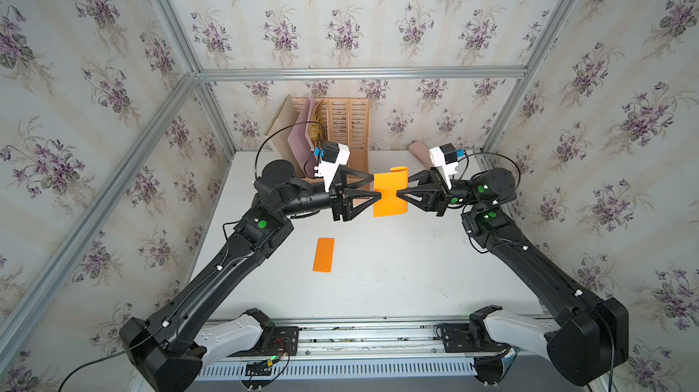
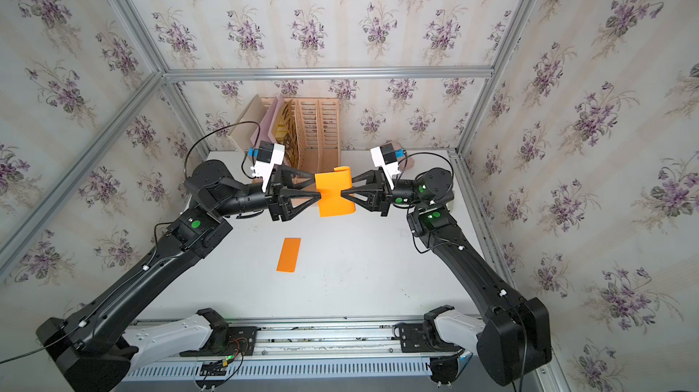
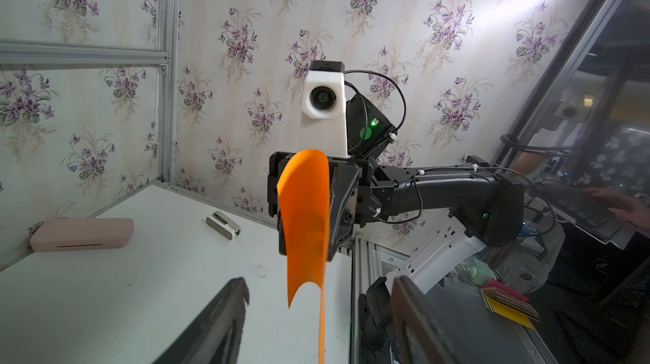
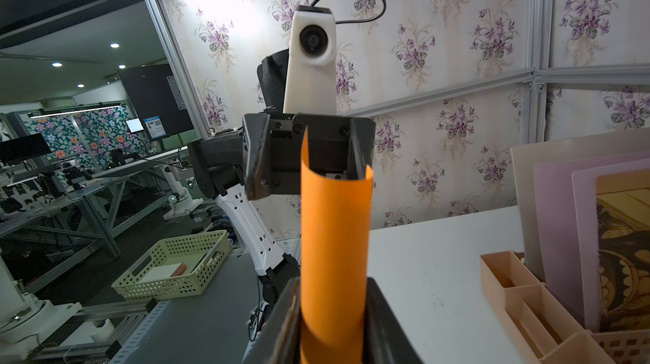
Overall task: Fold the square paper along the opposite sides
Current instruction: Pick up the paper from the center of the board, then fold the paper.
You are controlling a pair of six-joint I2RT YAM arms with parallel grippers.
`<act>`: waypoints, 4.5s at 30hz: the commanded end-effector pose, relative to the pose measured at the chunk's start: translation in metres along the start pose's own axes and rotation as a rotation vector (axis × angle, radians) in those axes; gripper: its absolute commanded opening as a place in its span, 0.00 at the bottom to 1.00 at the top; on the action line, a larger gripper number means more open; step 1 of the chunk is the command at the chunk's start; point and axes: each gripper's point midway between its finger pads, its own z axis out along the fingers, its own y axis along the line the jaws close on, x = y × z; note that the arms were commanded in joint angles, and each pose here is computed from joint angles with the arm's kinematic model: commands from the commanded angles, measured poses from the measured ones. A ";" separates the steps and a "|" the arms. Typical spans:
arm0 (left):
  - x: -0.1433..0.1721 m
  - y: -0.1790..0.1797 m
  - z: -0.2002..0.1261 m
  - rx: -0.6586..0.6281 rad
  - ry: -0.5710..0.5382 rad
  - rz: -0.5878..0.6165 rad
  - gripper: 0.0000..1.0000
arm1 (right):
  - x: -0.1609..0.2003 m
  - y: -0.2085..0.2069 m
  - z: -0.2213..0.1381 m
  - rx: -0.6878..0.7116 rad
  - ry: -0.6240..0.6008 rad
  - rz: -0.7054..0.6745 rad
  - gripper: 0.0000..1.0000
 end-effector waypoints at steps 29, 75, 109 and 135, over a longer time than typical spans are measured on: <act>-0.010 -0.001 0.010 0.017 -0.039 0.018 0.14 | -0.003 0.002 0.003 -0.017 -0.009 0.005 0.30; -0.008 0.003 -0.003 -0.191 0.017 0.105 0.00 | -0.004 -0.002 -0.026 0.289 0.062 -0.067 0.57; -0.003 0.017 -0.002 -0.253 0.043 0.118 0.00 | 0.008 0.021 0.010 0.104 0.104 -0.001 0.54; 0.002 0.023 0.006 -0.239 0.061 0.099 0.00 | 0.015 0.016 0.027 0.091 0.126 0.006 0.57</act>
